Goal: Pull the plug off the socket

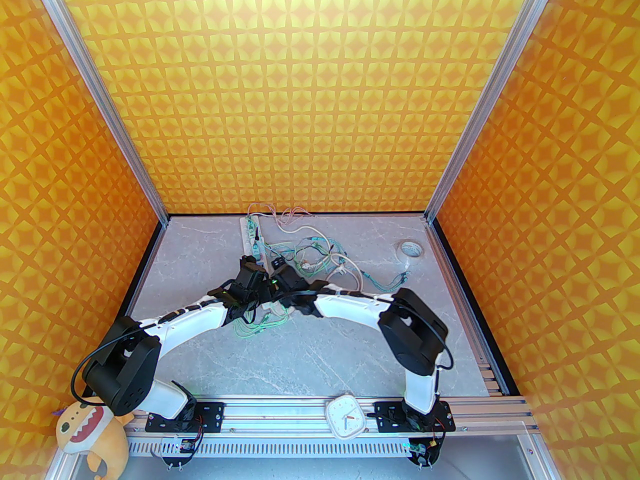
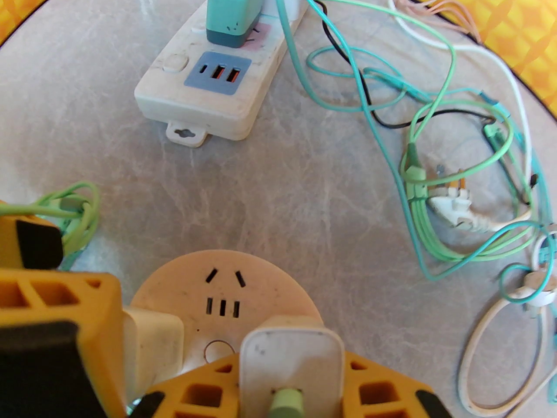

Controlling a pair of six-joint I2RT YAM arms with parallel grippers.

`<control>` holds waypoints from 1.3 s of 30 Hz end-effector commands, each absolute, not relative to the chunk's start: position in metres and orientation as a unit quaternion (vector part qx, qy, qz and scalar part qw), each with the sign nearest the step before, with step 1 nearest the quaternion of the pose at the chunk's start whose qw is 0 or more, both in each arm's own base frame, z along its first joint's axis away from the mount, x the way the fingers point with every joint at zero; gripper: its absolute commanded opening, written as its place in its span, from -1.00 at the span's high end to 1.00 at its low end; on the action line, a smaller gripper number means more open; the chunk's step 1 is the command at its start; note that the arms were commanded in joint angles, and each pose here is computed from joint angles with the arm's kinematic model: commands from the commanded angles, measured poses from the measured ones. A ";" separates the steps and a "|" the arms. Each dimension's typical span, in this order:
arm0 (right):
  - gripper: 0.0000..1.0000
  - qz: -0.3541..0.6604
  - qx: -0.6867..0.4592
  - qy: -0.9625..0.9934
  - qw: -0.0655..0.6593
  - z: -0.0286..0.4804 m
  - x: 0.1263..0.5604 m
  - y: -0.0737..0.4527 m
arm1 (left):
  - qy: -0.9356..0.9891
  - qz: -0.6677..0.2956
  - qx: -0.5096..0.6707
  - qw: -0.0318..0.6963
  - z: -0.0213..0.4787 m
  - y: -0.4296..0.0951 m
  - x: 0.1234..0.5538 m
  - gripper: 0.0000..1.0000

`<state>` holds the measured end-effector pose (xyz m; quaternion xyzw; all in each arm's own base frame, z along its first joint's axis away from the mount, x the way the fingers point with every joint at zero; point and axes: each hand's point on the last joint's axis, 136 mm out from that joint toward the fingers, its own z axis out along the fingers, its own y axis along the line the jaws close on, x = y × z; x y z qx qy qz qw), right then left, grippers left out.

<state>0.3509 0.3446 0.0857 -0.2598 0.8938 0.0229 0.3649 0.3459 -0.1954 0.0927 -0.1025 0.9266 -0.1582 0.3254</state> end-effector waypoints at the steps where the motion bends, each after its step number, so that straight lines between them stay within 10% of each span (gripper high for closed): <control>1: 0.52 0.090 -0.320 0.865 0.376 0.105 0.321 0.399 | 0.955 -0.101 -0.092 0.262 0.049 -0.180 0.324 0.06; 16: 0.54 0.246 -0.197 0.871 0.378 0.144 0.352 0.352 | 0.957 -0.098 -0.090 0.258 0.047 -0.179 0.322 0.07; 39: 0.51 0.142 -0.186 0.879 0.416 0.159 0.348 0.304 | 0.944 -0.119 -0.087 0.296 0.097 -0.183 0.331 -0.18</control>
